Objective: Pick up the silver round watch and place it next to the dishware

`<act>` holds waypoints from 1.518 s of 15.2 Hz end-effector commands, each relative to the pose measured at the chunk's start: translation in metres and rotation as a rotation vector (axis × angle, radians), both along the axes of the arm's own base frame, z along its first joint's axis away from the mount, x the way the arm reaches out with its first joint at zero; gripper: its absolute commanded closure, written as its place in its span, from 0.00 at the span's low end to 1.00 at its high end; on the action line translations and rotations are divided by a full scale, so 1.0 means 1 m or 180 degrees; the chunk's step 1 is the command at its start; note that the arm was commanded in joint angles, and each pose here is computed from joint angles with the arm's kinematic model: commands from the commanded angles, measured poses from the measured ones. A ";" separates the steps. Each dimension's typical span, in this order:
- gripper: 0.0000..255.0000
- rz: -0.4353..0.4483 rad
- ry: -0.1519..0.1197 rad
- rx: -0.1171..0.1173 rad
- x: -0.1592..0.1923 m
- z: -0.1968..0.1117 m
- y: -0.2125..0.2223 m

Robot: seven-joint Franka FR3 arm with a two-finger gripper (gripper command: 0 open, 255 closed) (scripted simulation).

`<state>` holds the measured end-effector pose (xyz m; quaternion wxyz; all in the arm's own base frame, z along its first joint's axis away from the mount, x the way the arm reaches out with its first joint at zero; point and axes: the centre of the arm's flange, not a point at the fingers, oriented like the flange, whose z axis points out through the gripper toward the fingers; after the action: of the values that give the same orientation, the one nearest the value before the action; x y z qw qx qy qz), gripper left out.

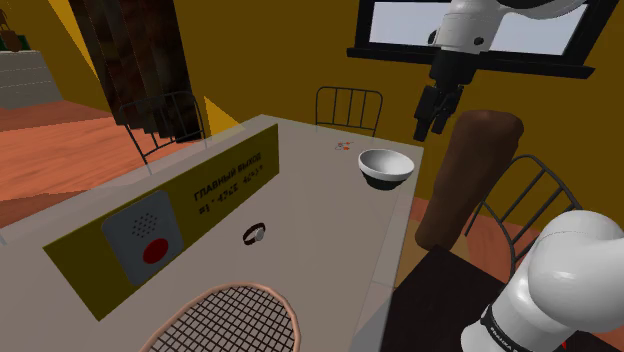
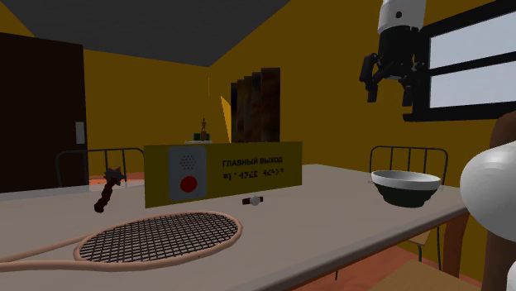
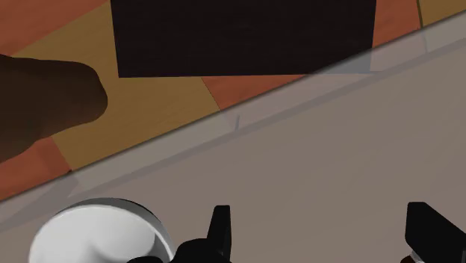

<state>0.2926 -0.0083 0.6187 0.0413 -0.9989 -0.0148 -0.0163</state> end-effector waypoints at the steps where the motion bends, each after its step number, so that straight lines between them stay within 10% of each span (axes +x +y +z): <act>1: 0.00 0.0000 0.0000 0.0000 0.000 0.000 0.000; 23: 0.00 0.0600 0.0359 0.0222 0.219 -0.154 0.137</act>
<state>0.5005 0.1238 0.4746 0.0762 -0.9911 -0.1014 0.0407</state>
